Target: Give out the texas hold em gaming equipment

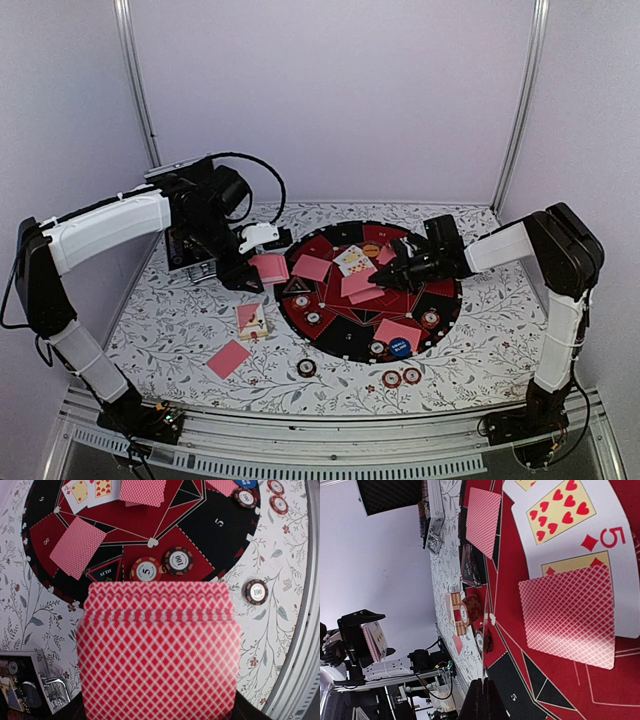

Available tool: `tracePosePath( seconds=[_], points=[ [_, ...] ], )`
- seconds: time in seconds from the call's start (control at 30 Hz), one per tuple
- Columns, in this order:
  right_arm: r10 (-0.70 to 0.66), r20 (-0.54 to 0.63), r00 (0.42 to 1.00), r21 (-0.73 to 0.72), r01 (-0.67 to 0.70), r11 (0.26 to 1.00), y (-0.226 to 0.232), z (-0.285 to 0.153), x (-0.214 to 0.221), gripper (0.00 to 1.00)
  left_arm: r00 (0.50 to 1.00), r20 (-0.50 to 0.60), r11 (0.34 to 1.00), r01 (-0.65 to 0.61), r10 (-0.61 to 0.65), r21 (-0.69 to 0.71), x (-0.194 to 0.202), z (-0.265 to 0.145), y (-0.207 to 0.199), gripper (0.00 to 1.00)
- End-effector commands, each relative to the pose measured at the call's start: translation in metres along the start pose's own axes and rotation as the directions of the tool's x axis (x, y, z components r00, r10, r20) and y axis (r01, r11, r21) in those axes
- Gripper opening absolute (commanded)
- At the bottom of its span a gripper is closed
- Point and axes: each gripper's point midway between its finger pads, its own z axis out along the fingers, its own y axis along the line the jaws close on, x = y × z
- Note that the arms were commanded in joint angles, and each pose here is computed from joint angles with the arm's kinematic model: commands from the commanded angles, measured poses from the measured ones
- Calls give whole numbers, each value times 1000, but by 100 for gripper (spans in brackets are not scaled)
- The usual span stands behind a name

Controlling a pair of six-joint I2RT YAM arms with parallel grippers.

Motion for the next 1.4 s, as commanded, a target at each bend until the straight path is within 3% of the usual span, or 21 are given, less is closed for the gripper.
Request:
tracePosePath(
  seconds=[0.0, 0.3, 0.53, 0.83, 1.17, 1.37],
  points=[
    [-29, 11, 1000, 122, 27, 992, -28, 4, -10, 0, 999, 43, 1000, -6, 7, -17, -6, -14, 2, 0],
    [-19, 22, 1000, 154, 15, 988, -46, 4, -17, 0, 999, 49, 1000, -4, 4, -6, -8, -13, 1, 0],
    [-24, 23, 999, 272, 17, 962, -72, 3, -19, 0, 999, 49, 1000, -2, 2, -5, -7, -13, 1, 0],
    [-41, 38, 998, 366, 24, 930, -93, -2, -20, 6, 999, 43, 1000, -1, 1, -5, -6, -12, 2, 0],
    [-116, 72, 991, 459, 70, 886, -92, -15, -25, 49, 999, 32, 1000, 8, -8, -8, 0, -8, 3, 0],
    [-190, 134, 973, 441, 113, 890, -46, -37, -33, 72, 999, 18, 999, 45, -44, -29, 16, -4, 17, 0]
  ],
)
